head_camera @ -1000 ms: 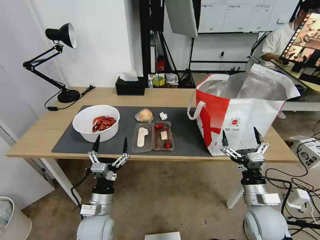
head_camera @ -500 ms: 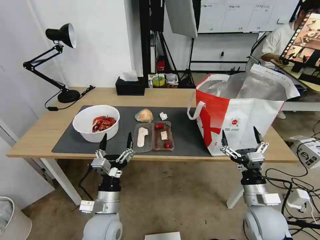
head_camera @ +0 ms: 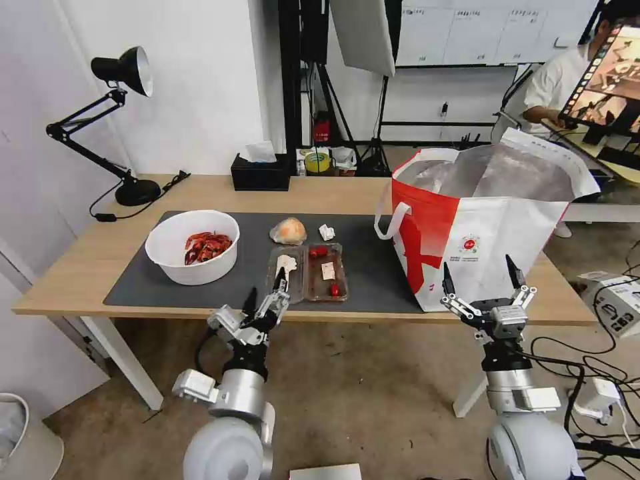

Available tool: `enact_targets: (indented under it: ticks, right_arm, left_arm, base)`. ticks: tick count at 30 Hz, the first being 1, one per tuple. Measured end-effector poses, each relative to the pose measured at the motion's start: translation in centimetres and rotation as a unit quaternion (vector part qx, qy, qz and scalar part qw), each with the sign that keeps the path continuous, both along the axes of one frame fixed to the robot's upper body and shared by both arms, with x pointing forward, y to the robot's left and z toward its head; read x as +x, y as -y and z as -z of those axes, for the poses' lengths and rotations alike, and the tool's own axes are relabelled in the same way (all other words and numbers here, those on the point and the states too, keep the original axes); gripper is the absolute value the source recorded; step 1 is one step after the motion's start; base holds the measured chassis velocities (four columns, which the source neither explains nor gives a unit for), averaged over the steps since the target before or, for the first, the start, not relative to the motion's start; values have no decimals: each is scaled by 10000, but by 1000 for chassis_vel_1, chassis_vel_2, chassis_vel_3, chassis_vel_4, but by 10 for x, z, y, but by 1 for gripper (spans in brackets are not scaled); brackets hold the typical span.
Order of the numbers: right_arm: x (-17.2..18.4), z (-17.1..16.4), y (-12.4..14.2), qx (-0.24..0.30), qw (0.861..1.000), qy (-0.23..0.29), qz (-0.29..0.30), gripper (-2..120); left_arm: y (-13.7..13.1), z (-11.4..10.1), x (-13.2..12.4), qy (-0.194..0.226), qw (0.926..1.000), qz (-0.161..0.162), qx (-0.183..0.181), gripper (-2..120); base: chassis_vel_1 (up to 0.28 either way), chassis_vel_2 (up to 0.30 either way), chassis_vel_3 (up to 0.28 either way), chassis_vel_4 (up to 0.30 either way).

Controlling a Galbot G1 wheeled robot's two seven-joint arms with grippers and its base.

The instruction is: Pick up the trash from the table and place it into the takeout bag.

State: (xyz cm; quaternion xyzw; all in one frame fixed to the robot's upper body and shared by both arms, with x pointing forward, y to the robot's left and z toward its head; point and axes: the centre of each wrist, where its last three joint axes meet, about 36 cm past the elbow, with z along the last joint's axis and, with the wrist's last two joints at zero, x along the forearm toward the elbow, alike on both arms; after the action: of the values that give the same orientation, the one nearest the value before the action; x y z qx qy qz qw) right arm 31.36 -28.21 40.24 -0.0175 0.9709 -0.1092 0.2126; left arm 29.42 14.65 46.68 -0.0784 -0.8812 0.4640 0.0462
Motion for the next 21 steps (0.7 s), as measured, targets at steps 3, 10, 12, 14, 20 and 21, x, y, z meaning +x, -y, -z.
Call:
enact_targets:
  ticks: [3,10,12,14,20,21]
  right_arm:
    - [-1,1,-1,4,10000,-15,23,100]
    - [-2,3,-1,16,10000,-33,63,100]
    - [-2,3,-1,14,10000,-37,68,100]
    - [-2,3,0,13,10000,-40,74,100]
    - [-2,5,1,9,9999,-61,90,100]
    - [-2,5,1,8,9999,-66,93,100]
  left_arm:
    - [-2,-7,3,-298,9986,348,-253,100]
    - [3,-15,13,-1010,9892,872,-605,100]
    - [4,-14,16,-1088,9882,870,-634,100]
    - [6,-13,22,-1233,9867,830,-660,100]
    - [8,-13,37,-1558,9832,670,-677,100]
    - [8,-13,39,-1589,9829,644,-670,100]
  base:
    - [0,0,0,0]
    - [0,0,0,0]
    - [0,0,0,0]
    - [0,0,0,0]
    - [0,0,0,0]
    - [0,0,0,0]
